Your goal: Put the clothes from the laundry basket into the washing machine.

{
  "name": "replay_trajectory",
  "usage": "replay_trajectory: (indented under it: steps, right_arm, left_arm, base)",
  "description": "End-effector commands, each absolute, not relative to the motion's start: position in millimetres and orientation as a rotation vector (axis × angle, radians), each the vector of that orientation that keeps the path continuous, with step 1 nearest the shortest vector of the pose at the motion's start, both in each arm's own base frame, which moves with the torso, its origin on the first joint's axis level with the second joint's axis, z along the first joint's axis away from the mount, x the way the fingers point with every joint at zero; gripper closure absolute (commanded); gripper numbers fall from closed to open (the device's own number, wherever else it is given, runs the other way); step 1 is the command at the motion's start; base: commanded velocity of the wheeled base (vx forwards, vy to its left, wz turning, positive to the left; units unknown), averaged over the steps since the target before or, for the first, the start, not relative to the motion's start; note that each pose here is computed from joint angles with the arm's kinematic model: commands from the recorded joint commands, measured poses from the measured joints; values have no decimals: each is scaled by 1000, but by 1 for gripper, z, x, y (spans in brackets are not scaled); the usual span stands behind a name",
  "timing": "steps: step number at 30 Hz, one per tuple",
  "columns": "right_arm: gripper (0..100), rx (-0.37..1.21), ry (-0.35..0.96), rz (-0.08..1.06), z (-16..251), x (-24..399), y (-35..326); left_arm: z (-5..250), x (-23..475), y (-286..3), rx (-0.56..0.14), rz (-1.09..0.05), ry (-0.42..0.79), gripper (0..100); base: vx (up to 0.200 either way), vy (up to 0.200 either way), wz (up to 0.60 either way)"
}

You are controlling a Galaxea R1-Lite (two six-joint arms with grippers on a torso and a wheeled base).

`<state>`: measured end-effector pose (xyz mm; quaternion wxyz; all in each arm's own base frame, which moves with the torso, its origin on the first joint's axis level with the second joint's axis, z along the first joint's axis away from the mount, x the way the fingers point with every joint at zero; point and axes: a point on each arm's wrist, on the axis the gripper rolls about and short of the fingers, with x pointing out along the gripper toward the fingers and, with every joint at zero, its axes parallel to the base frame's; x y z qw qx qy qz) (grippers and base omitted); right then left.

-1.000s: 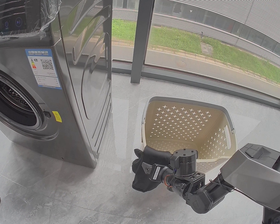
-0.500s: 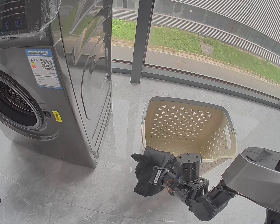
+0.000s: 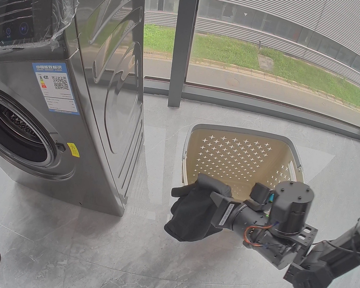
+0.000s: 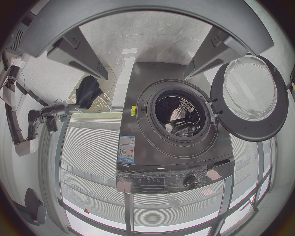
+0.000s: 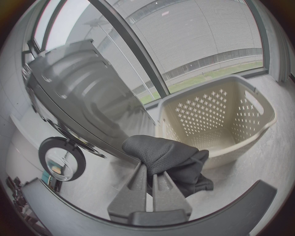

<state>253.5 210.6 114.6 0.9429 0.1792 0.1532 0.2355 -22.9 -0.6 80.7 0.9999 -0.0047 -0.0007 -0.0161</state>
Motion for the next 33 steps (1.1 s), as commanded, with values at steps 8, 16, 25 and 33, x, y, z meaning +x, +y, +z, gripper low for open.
replay_trajectory:
  steps: [8, 16, 25, 33]
  right_arm:
    - [100, 388, -102, 652, 218, 170, 160]
    - [100, 334, -128, 665, 217, 165, 154]
    - [100, 327, -146, 675, 221, 161, 150]
    - [100, 322, -136, 688, 218, 160, 150]
  left_arm:
    - [75, -23, -1, -18, -31, 0, 0]
    - [75, -23, 0, -35, -23, 0, 0]
    - [75, -23, 0, -35, -21, 0, 0]
    - [76, -23, 0, -35, -22, -1, 0]
  base:
    - [0, 0, 0]
    - [0, 0, 0]
    - [-178, 0, 0]
    - [-200, 0, 0]
